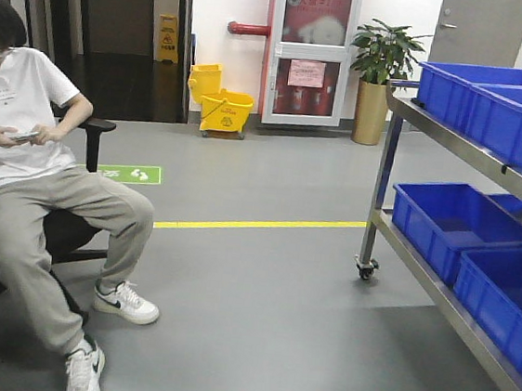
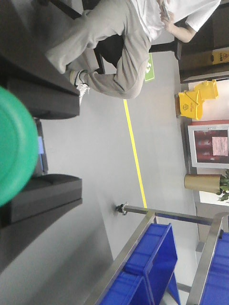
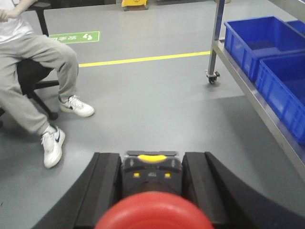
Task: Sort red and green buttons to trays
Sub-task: 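Drive the base past the shelves toward the green and red trays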
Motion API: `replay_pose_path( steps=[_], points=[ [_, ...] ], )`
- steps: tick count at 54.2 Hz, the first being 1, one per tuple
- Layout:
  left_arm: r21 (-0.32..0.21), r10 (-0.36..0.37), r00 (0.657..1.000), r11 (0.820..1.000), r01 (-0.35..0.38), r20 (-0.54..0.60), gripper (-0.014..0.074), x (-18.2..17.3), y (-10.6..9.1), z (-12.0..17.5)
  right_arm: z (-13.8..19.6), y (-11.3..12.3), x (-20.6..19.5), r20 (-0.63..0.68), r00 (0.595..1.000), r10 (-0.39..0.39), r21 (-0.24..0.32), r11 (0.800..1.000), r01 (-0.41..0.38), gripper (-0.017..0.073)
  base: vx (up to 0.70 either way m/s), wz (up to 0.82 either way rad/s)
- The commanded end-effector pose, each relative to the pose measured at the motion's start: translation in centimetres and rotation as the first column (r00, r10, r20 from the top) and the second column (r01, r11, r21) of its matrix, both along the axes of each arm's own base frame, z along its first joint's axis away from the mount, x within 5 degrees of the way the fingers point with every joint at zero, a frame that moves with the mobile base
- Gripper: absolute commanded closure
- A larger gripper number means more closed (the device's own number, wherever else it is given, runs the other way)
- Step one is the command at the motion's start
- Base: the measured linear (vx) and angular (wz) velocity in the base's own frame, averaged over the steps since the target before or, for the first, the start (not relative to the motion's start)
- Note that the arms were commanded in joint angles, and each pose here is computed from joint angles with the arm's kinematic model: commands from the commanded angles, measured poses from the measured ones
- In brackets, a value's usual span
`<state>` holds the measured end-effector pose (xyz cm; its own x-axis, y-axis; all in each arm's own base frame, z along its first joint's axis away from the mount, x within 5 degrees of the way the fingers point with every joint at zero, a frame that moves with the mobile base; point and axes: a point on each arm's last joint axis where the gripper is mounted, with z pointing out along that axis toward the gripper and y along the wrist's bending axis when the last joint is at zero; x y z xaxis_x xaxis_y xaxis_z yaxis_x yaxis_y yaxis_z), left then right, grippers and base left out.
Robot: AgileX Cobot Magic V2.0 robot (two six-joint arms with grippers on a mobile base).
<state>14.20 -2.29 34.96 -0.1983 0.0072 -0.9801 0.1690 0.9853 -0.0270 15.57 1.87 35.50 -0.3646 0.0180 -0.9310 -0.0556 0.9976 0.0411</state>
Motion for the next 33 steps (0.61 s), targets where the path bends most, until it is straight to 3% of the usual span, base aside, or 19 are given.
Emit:
replay_pose_path(
  steps=[1,33],
  points=[
    [-0.026,0.009,0.993,1.0,-0.006,0.119,0.0596,-0.05,0.03,2.02,2.01,0.12,0.01,0.124,0.992,0.021,-0.005,1.0,-0.02,0.0568,0.5,0.0],
    [-0.026,0.009,0.993,1.0,-0.006,0.118,0.0596,-0.05,0.03,2.01,2.0,0.12,0.03,0.124,0.992,0.021,-0.005,1.0,-0.02,0.0568,0.49,-0.14]
  ],
)
